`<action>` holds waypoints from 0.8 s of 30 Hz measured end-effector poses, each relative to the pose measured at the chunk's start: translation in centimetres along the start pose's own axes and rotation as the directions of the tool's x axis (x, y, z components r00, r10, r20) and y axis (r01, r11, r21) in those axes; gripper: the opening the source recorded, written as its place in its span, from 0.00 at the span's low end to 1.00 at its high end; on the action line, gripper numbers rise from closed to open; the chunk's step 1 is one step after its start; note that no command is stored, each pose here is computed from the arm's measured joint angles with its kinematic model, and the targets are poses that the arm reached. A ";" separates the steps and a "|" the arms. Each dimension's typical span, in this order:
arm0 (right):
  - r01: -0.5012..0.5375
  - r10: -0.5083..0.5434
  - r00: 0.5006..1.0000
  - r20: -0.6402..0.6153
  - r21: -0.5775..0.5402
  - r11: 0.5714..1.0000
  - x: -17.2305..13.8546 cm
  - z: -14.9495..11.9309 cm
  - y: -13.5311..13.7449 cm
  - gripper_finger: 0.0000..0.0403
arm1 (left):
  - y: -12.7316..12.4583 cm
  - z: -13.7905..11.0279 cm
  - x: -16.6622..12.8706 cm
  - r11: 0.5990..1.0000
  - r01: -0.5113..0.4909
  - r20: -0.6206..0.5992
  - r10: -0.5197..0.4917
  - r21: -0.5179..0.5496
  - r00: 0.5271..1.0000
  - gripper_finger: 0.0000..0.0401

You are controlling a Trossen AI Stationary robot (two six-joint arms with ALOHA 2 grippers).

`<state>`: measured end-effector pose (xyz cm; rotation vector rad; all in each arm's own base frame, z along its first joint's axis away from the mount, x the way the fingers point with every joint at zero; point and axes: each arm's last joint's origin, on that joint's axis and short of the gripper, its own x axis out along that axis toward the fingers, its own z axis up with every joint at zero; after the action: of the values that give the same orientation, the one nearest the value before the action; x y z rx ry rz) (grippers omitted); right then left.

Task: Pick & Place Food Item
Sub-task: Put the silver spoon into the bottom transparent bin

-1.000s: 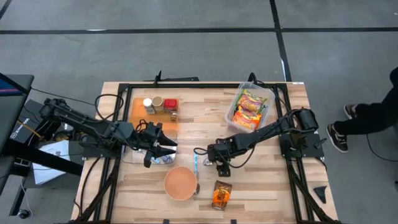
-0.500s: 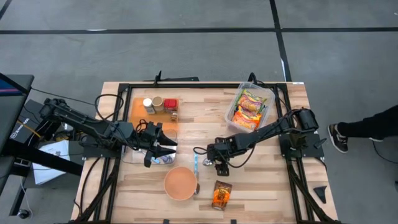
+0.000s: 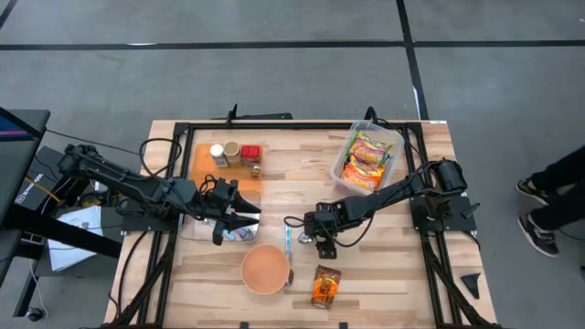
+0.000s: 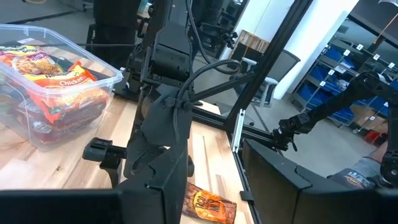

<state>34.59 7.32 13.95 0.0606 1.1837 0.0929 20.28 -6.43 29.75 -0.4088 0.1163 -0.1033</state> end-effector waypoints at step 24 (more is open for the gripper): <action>-0.006 0.008 0.999 -0.041 0.035 0.999 2.1 -0.4 0.4 0.65 | 0.0 0.0 0.0 1.000 0.001 0.001 -0.001 -0.017 1.000 0.37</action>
<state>34.95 7.94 11.89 0.0939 1.2269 0.0800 20.28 -6.43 29.75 -0.4259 0.1162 -0.1030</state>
